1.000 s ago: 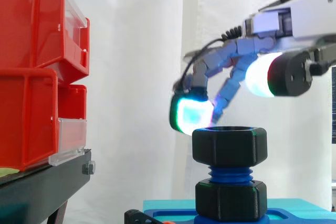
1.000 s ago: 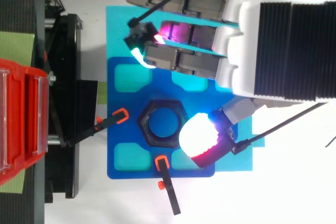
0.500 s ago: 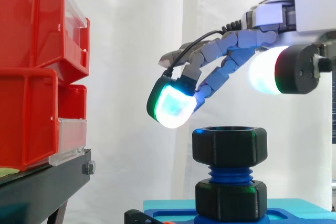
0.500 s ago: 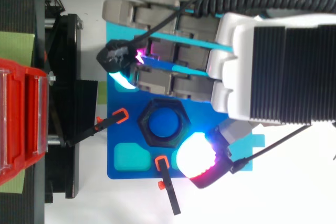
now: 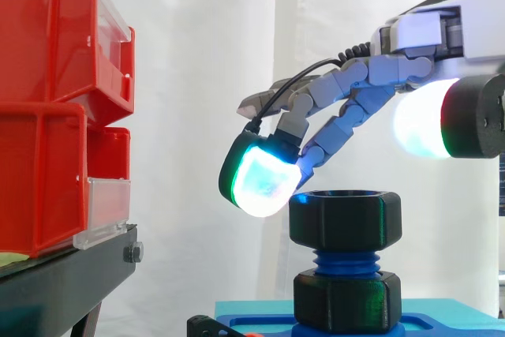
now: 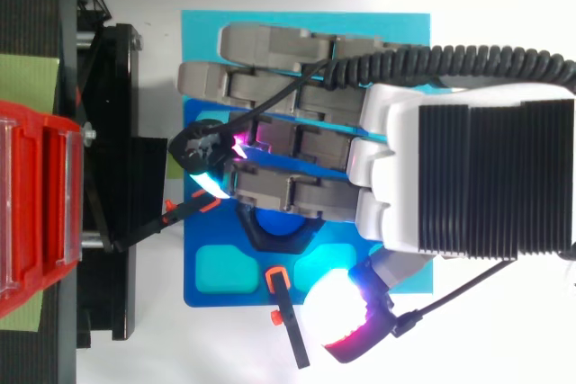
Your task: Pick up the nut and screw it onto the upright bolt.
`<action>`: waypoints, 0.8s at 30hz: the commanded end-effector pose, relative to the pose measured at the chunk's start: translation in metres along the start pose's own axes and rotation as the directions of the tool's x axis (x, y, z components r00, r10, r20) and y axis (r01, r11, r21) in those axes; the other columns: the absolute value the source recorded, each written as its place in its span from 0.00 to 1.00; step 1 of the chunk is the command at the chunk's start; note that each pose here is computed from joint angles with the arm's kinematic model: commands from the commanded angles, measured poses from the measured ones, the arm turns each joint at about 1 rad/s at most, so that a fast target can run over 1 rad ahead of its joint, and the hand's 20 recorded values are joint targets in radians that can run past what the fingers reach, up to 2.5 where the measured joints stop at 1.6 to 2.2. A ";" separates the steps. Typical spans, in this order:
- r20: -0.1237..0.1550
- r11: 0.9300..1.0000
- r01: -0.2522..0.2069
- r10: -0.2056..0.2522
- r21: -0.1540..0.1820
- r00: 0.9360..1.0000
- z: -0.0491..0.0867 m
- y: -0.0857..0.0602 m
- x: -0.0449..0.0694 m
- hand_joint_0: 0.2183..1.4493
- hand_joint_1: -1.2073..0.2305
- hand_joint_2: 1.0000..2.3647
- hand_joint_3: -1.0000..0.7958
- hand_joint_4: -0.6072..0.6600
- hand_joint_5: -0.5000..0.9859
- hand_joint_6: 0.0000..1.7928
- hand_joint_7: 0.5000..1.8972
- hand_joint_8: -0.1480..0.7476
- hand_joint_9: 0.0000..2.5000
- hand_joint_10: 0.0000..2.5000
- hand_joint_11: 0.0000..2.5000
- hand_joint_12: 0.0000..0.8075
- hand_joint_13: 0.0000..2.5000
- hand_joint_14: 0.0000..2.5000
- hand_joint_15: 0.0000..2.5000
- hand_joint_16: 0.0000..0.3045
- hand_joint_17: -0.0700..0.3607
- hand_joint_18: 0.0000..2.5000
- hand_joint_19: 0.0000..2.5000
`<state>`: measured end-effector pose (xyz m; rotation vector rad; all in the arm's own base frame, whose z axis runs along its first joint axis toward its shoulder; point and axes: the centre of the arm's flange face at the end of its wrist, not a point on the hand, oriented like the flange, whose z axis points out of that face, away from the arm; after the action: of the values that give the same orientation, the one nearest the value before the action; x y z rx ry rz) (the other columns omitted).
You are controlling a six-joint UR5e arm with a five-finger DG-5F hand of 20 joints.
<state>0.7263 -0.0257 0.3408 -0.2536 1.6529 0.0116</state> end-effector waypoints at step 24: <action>-0.002 1.000 -0.020 0.020 0.003 1.000 -0.002 -0.007 0.001 0.21 0.68 0.00 0.28 0.63 0.35 0.28 0.44 0.43 0.41 0.00 0.00 0.30 0.14 0.00 0.00 0.09 0.31 0.00 0.00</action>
<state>0.7255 -0.0317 0.3400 -0.2349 1.6588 0.0241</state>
